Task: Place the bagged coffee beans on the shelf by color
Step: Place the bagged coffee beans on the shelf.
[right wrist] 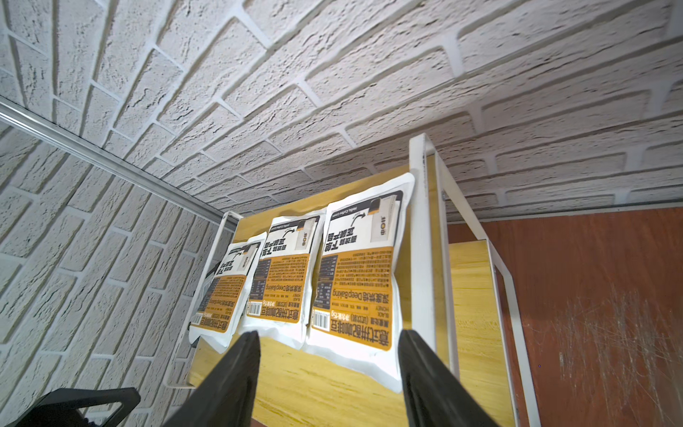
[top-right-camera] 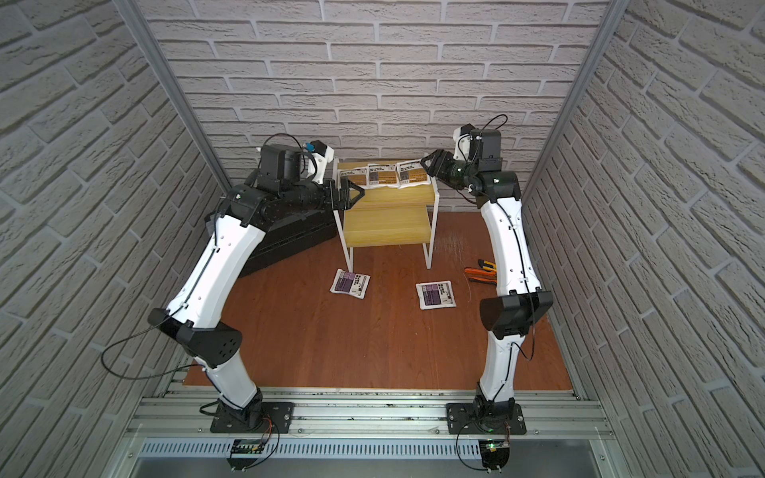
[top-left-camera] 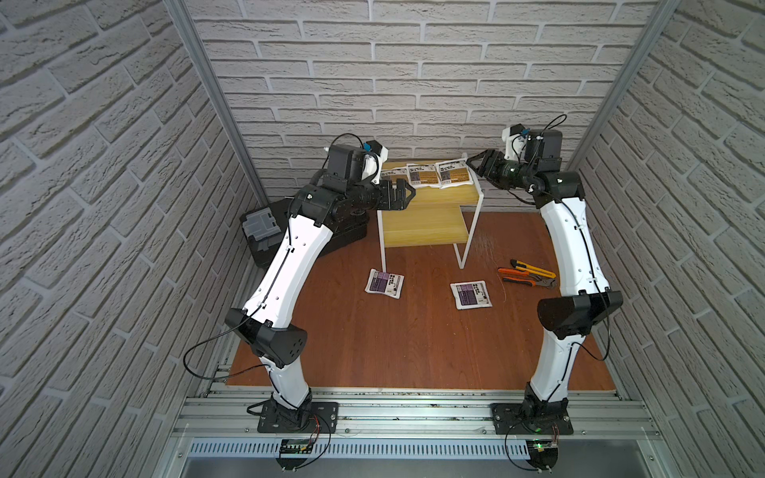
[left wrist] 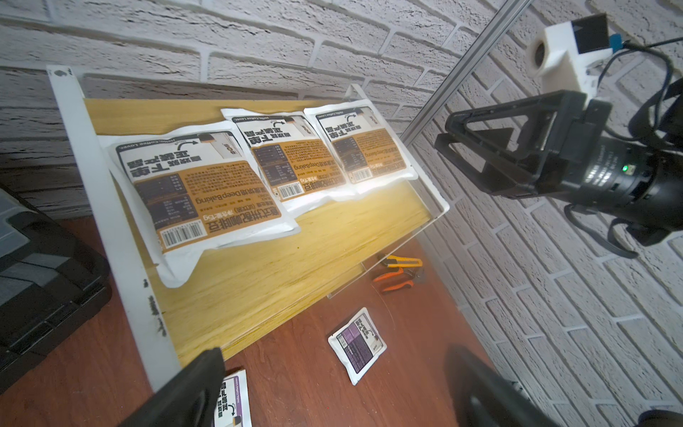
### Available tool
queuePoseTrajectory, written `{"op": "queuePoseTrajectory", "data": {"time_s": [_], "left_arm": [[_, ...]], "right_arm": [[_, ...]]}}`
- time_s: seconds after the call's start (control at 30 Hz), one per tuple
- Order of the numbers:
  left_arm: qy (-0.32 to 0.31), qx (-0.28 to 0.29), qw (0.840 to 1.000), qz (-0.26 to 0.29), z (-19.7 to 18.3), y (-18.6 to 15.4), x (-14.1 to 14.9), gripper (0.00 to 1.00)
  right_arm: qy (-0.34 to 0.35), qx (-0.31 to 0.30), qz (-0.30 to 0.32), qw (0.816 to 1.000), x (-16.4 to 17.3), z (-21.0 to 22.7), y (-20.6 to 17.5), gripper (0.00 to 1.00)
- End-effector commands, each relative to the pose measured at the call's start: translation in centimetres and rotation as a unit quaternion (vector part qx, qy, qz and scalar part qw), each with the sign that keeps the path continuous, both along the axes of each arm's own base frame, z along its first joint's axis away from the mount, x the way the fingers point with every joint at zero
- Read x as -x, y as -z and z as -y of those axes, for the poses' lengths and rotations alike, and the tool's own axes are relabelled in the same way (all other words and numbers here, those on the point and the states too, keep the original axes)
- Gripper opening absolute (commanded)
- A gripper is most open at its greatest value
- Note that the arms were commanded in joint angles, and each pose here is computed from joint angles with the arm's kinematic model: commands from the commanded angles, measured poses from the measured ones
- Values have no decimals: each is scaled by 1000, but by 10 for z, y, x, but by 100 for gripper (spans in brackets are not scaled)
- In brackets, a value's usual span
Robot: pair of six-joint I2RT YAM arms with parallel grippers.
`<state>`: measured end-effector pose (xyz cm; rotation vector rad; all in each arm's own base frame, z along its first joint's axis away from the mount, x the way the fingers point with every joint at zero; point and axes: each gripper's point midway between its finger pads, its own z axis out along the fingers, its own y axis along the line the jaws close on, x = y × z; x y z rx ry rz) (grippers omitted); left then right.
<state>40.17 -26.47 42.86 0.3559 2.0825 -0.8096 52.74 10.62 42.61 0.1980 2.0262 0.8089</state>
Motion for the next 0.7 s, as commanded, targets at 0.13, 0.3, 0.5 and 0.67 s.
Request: {"op": "queuePoseTrajectory", "data": {"time_s": [0.13,0.3,0.5,0.67], "left_arm": [[5,4,1000,6,5,-2,-1,98],[5,3,1000,4,5,-1,-1,99],[5,3,1000,2,5,1,0,99],[5,3,1000,1,6,2,0,98]], "right_arm": [[-25,-20,25,999,-13,-25,-8,64],[-24,-21,15,999,-21,-30,3,64],[-20,-24,5,999,-30,-32,14,64],[-15,-25,2,1000,-33,-31,17,64]]}}
